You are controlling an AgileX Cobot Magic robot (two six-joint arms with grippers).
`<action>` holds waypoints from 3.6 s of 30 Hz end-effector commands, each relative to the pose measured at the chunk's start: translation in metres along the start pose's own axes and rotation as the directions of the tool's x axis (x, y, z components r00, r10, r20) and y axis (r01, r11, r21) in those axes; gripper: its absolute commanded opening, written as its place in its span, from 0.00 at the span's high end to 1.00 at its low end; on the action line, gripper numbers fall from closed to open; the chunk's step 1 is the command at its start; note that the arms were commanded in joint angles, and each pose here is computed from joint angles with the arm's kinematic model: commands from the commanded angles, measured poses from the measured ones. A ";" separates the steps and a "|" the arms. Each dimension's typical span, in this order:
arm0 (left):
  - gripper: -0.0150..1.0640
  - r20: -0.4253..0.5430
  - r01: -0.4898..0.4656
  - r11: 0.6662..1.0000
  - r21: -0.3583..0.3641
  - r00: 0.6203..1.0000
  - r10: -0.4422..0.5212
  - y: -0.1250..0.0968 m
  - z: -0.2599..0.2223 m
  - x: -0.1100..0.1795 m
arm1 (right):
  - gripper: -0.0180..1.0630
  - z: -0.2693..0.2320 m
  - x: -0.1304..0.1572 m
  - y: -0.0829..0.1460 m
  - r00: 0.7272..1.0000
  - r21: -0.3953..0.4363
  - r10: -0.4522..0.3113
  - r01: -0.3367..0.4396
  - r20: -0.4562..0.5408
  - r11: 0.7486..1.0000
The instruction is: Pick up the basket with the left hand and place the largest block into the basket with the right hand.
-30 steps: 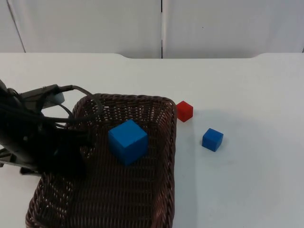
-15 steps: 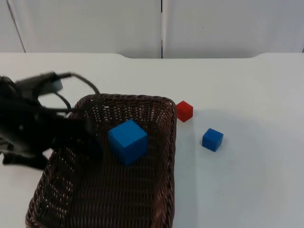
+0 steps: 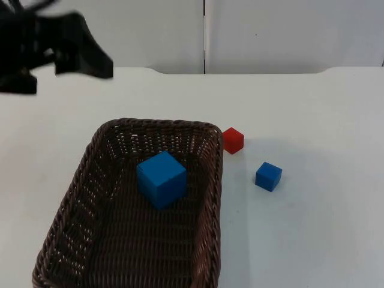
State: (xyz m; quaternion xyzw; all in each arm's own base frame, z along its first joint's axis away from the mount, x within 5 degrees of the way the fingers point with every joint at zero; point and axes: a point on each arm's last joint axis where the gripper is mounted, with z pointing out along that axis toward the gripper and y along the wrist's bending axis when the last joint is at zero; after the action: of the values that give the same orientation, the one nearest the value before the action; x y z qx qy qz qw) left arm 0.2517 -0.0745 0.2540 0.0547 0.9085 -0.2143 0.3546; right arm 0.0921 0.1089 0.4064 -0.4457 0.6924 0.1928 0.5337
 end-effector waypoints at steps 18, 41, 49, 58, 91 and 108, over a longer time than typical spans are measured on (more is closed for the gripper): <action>0.01 0.210 -0.262 0.962 0.074 0.947 0.241 -0.044 -0.116 0.012 | 0.19 0.022 0.035 0.007 0.990 -0.002 0.127 -0.128 -0.063 0.992; 0.01 0.372 -0.346 0.930 -0.126 0.852 0.368 -0.051 -0.228 0.086 | 0.19 -0.010 0.073 0.023 0.985 -0.018 0.168 -0.169 -0.045 0.985; 0.01 0.437 -0.338 0.934 -0.119 0.827 0.354 -0.054 -0.249 0.111 | 0.19 -0.049 0.095 0.035 0.988 -0.028 0.157 -0.156 0.016 0.987; 0.01 0.458 -0.358 0.926 -0.117 0.808 0.370 -0.054 -0.263 0.137 | 0.19 -0.087 0.115 0.046 0.990 -0.042 0.135 -0.133 0.047 0.990; 0.01 0.296 -0.282 0.948 -0.146 0.902 0.314 -0.030 -0.229 0.171 | 0.19 -0.095 0.162 0.057 0.975 -0.029 0.195 -0.200 -0.109 0.979; 0.01 0.295 -0.287 0.947 -0.140 0.901 0.317 -0.030 -0.228 0.172 | 0.19 -0.095 0.163 0.057 0.975 -0.020 0.195 -0.198 -0.110 0.980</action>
State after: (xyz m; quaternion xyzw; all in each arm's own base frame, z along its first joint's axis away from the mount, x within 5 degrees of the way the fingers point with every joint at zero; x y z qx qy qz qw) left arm -0.0247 -0.0126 0.3011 0.1396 0.8305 -0.1165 0.5265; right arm -0.0134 0.0022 0.2809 -0.3921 0.7579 0.2296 0.4681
